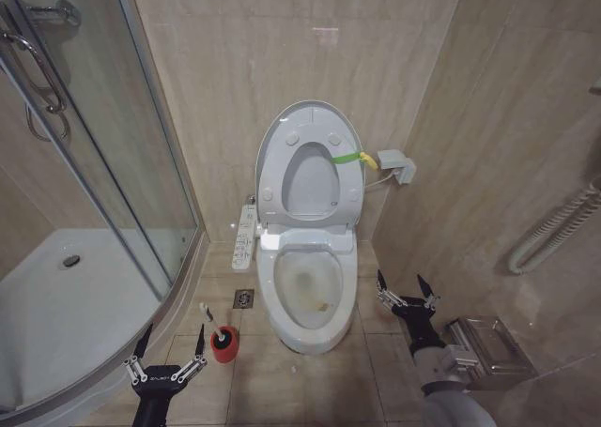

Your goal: Open the toilet lid, clean the toilet bowl with a toilet brush, close the toilet lid, and flush.

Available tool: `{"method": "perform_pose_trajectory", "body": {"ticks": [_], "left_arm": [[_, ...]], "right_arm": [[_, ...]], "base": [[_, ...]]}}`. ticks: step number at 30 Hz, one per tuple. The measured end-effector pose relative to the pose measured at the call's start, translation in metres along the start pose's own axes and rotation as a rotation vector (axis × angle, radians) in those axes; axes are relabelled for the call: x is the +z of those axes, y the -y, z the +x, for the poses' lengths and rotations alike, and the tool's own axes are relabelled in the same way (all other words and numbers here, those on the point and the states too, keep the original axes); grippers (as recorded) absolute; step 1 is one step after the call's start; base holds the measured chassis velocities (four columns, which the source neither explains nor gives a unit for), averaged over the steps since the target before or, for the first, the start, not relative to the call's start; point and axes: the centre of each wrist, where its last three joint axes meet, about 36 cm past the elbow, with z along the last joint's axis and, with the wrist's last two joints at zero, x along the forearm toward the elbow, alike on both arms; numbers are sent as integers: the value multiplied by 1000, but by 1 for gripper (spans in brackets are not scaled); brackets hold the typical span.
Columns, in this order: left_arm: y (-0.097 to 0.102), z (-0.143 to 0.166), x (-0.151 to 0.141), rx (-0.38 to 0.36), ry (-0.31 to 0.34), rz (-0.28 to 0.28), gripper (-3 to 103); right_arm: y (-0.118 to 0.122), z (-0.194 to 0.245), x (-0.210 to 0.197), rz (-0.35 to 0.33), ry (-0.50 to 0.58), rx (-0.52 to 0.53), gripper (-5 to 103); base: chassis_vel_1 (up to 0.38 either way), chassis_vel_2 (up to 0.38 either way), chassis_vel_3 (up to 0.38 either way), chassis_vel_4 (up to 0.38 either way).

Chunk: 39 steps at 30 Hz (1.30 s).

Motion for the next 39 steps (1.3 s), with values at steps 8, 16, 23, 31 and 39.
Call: {"method": "perform_pose_trajectory", "body": {"ticks": [8, 16, 23, 31, 39], "left_arm": [[0, 0, 0, 0, 0, 0, 100], [0, 0, 0, 0, 0, 0, 100], [0, 0, 0, 0, 0, 0, 100], [0, 0, 0, 0, 0, 0, 100], [0, 0, 0, 0, 0, 0, 100]], "right_arm": [[0, 0, 0, 0, 0, 0, 100], [0, 0, 0, 0, 0, 0, 100], [0, 0, 0, 0, 0, 0, 100], [0, 0, 0, 0, 0, 0, 100], [0, 0, 0, 0, 0, 0, 100]], "base": [[0, 0, 0, 0], [0, 0, 0, 0], [0, 0, 0, 0], [0, 0, 0, 0], [0, 0, 0, 0]]}}
